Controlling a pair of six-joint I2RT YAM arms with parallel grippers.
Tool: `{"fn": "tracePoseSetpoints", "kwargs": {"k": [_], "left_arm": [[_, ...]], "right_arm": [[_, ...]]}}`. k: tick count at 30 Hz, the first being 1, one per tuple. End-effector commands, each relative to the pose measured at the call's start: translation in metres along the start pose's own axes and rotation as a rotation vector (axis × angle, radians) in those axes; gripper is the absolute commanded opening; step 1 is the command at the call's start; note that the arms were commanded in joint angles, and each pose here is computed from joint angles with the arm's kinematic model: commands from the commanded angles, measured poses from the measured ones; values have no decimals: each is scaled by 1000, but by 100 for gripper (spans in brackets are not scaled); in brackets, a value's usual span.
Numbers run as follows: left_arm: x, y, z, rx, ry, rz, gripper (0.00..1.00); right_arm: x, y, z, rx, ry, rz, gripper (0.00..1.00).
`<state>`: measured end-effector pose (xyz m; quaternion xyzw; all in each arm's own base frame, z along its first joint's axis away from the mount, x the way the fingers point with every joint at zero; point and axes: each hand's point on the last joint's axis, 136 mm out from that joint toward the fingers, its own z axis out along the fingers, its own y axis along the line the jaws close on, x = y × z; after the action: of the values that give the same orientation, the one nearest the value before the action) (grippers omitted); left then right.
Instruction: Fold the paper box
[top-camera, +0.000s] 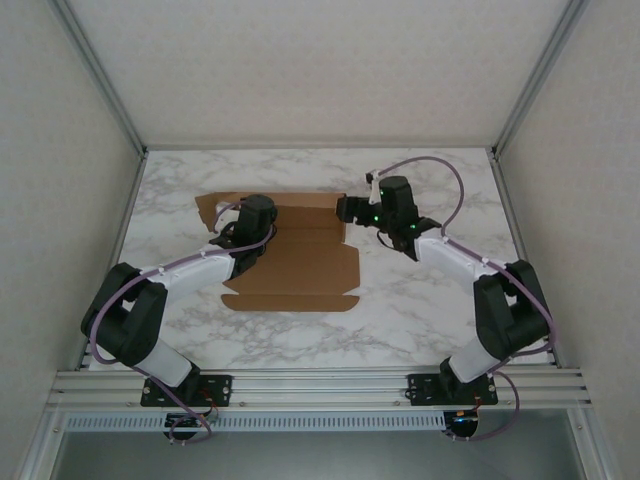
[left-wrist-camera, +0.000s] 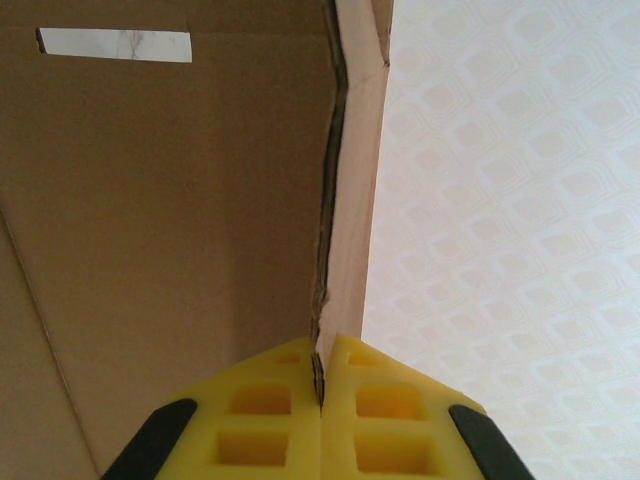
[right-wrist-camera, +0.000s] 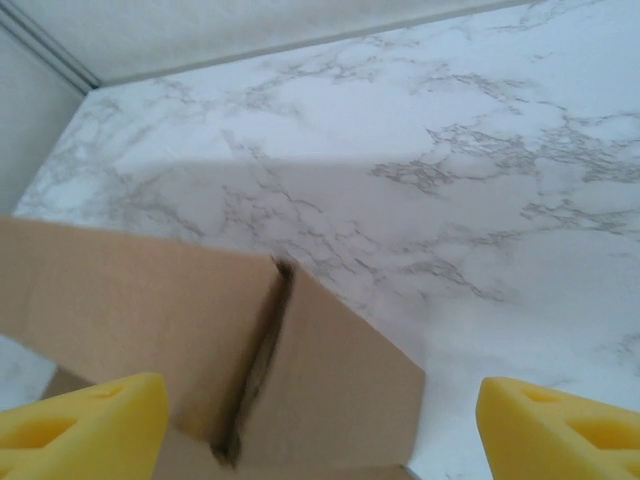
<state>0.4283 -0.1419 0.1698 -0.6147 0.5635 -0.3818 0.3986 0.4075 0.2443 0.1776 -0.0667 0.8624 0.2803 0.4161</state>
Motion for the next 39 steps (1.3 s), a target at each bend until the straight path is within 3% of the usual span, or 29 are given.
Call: {"fn": "tracePoseSetpoints", "kwargs": {"k": [1, 9, 17, 22, 26, 29, 34, 39], "left_arm": [[-2, 64, 5, -196, 19, 95, 0], [0, 63, 7, -198, 25, 90, 0], [1, 67, 6, -202, 37, 93, 0], [-4, 58, 1, -172, 34, 113, 18], [-10, 50, -4, -152, 31, 132, 26], [-13, 48, -5, -142, 25, 136, 26], [-13, 51, -1, -147, 29, 128, 22], [-13, 45, 3, -138, 26, 118, 21]], "right_arm": [[-7, 10, 9, -26, 34, 86, 76], [6, -7, 25, 51, 84, 131, 55], [23, -22, 27, 96, 120, 153, 48], [20, -29, 23, 107, 124, 163, 47], [16, -28, 23, 106, 138, 133, 47], [12, -20, 23, 69, 147, 106, 55], [-3, -10, 3, 26, 43, 71, 83], [-6, -13, -28, 31, -124, 3, 82]]}}
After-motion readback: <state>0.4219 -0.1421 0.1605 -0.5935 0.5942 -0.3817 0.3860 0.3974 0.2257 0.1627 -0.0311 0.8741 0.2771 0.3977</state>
